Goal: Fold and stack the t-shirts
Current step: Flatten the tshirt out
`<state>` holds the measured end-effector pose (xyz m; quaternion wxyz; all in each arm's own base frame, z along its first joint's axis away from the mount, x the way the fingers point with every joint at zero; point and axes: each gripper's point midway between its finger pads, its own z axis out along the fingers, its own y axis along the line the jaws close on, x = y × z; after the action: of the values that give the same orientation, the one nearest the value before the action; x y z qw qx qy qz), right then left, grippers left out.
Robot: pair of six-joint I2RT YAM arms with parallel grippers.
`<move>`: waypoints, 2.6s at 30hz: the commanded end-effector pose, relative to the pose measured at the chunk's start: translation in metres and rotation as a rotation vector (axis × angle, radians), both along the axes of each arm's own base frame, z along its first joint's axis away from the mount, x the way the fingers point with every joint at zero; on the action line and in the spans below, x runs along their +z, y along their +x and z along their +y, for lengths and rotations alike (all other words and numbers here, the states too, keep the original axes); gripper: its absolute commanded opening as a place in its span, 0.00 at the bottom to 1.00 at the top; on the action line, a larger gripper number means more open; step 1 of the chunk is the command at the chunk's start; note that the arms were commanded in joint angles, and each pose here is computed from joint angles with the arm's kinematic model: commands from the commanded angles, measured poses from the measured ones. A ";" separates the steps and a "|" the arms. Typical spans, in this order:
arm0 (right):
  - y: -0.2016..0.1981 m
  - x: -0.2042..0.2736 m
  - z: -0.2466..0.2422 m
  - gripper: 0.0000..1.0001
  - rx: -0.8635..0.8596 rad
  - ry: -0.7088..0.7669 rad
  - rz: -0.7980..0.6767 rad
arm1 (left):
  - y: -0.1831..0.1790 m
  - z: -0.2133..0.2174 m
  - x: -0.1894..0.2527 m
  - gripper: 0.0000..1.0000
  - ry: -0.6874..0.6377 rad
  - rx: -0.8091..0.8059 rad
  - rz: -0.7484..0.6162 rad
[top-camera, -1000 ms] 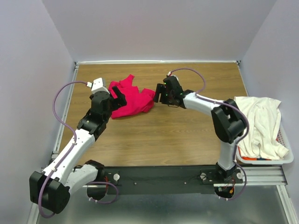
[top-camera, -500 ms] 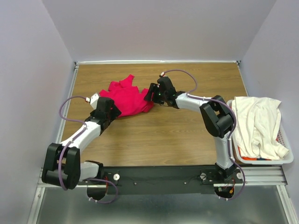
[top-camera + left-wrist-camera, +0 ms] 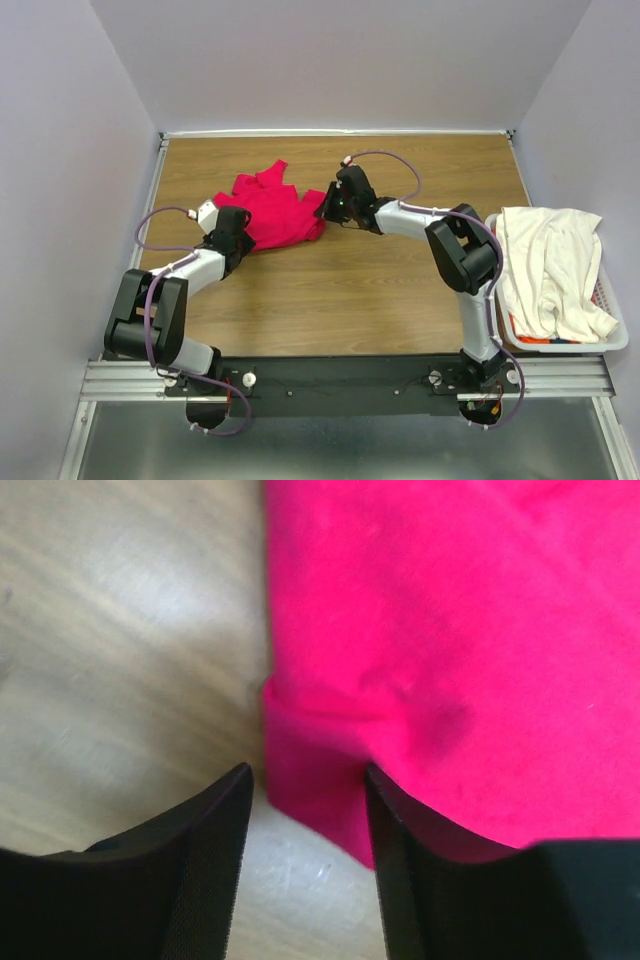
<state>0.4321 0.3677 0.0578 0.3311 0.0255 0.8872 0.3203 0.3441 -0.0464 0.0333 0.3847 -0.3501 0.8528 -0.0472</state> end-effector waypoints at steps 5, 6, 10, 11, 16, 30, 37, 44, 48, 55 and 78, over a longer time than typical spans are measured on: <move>-0.005 0.040 -0.011 0.00 -0.008 -0.002 -0.098 | 0.037 -0.007 0.053 0.00 -0.011 -0.039 -0.191; -0.006 0.044 -0.013 0.00 -0.009 -0.005 -0.107 | 0.038 -0.007 0.060 0.00 -0.011 -0.047 -0.205; -0.009 0.082 -0.026 0.00 -0.027 -0.008 -0.187 | 0.033 -0.010 0.103 0.00 -0.007 -0.093 -0.297; -0.008 0.101 -0.033 0.00 -0.044 -0.015 -0.227 | 0.029 -0.011 0.110 0.00 0.002 -0.117 -0.297; -0.014 0.186 -0.058 0.00 -0.070 -0.046 -0.405 | 0.014 -0.014 0.205 0.00 0.045 -0.208 -0.477; -0.058 0.381 -0.130 0.01 -0.141 -0.116 -0.845 | -0.037 -0.018 0.374 0.00 0.061 -0.314 -0.778; 0.038 0.333 -0.080 0.13 -0.100 -0.230 -0.778 | 0.015 -0.007 0.315 0.00 0.072 -0.203 -0.627; 0.099 0.271 -0.063 0.80 -0.096 -0.303 -0.594 | 0.074 0.025 0.235 0.32 0.031 -0.159 -0.406; 0.062 0.261 -0.101 0.92 -0.203 -0.313 -0.504 | 0.059 0.032 0.224 0.75 0.023 -0.158 -0.434; -0.058 0.148 -0.161 0.84 -0.274 -0.262 -0.222 | -0.001 0.025 0.152 0.76 -0.077 -0.120 -0.341; -0.142 -0.020 -0.220 0.84 -0.353 -0.412 0.071 | -0.060 0.051 0.033 0.69 -0.040 0.092 -0.108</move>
<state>0.2910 0.1520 0.0501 0.3486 0.1073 0.9275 0.0819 0.2832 -0.0043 0.0698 0.4140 -0.3769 0.8240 -0.0864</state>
